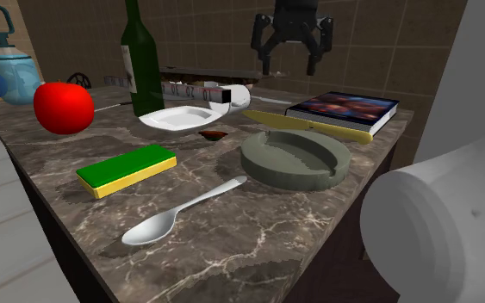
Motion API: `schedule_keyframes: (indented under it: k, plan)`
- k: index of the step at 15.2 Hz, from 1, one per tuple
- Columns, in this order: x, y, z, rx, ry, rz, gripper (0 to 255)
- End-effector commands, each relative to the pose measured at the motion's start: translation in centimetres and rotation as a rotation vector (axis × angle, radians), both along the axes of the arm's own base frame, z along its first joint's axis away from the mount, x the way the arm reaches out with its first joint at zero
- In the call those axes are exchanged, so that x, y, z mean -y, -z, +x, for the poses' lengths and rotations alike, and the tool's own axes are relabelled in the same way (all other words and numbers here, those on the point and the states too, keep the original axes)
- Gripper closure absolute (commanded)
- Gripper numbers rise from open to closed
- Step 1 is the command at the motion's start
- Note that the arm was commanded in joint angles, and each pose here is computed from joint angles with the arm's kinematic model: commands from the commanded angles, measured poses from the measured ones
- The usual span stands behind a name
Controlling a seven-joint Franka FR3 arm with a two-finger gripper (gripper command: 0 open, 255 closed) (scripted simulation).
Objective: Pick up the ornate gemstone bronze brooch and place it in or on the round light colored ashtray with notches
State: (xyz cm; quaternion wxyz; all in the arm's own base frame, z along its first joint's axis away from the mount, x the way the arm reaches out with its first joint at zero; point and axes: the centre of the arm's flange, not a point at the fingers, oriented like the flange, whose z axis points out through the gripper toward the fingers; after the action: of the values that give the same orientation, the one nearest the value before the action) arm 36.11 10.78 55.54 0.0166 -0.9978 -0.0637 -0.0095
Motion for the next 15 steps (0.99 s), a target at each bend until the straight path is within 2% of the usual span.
schedule_keyframes:
  k: [1, 12, 15]
  plan:
    - [-2.0, 1.3, 0.7, -0.034, 0.011, 0.016, 0]
    - [-12.9, 9.3, 5.2, -0.218, 0.066, 0.098, 0]
    - [-13.5, 10.6, 5.1, -0.225, 0.068, 0.101, 0]
